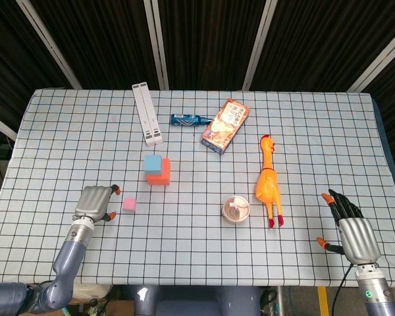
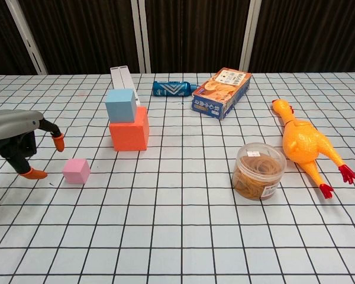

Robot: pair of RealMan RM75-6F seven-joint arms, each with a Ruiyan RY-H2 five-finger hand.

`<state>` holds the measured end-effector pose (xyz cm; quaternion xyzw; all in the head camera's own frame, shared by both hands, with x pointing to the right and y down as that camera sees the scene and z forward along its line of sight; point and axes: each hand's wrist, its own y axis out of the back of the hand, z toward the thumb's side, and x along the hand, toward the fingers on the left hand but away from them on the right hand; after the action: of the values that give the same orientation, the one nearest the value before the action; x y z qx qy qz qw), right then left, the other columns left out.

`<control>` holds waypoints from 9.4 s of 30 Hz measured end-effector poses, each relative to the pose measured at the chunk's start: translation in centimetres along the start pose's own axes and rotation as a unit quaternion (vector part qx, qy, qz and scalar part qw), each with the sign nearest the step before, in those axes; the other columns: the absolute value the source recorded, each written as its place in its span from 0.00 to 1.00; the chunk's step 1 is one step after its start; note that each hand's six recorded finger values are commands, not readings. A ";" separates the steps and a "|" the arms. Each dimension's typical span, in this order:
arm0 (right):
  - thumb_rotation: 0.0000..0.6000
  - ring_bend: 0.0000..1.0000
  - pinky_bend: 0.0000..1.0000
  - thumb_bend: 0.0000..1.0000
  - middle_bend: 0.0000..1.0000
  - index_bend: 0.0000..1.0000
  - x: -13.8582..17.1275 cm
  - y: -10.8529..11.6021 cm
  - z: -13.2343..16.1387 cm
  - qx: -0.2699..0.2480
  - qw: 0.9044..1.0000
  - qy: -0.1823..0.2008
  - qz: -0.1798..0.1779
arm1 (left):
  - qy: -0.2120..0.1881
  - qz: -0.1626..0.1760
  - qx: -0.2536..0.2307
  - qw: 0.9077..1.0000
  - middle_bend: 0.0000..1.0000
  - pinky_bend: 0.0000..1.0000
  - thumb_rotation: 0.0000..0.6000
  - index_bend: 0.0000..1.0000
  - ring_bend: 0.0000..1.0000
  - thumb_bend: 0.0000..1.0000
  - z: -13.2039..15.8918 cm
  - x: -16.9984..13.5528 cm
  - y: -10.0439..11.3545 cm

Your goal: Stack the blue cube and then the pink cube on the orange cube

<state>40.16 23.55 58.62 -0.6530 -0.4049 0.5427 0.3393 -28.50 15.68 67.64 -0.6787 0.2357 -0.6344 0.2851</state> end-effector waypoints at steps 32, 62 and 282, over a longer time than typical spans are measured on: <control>1.00 0.10 0.20 0.16 0.07 0.10 0.0 0.0 0.0 -0.001 1.000 0.001 0.002 | -0.016 0.002 0.021 1.000 1.00 0.80 1.00 0.39 0.80 0.33 3.3 1.2 -1.1; 1.00 0.10 0.20 0.16 0.07 0.10 0.0 -0.2 0.0 -0.003 1.000 0.000 0.006 | -0.013 0.008 0.018 1.000 1.00 0.80 1.00 0.40 0.80 0.34 3.3 1.2 -0.9; 1.00 0.10 0.19 0.16 0.07 0.10 0.2 0.1 0.5 -0.006 1.000 0.006 0.005 | 0.005 0.113 -0.116 0.987 0.54 0.39 1.00 0.20 0.36 0.32 1.1 -6.3 17.3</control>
<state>39.66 23.65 58.36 -0.6605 -0.4029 0.5379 0.3348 -27.21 7.49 51.15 -0.6731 0.3844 -0.5698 0.2729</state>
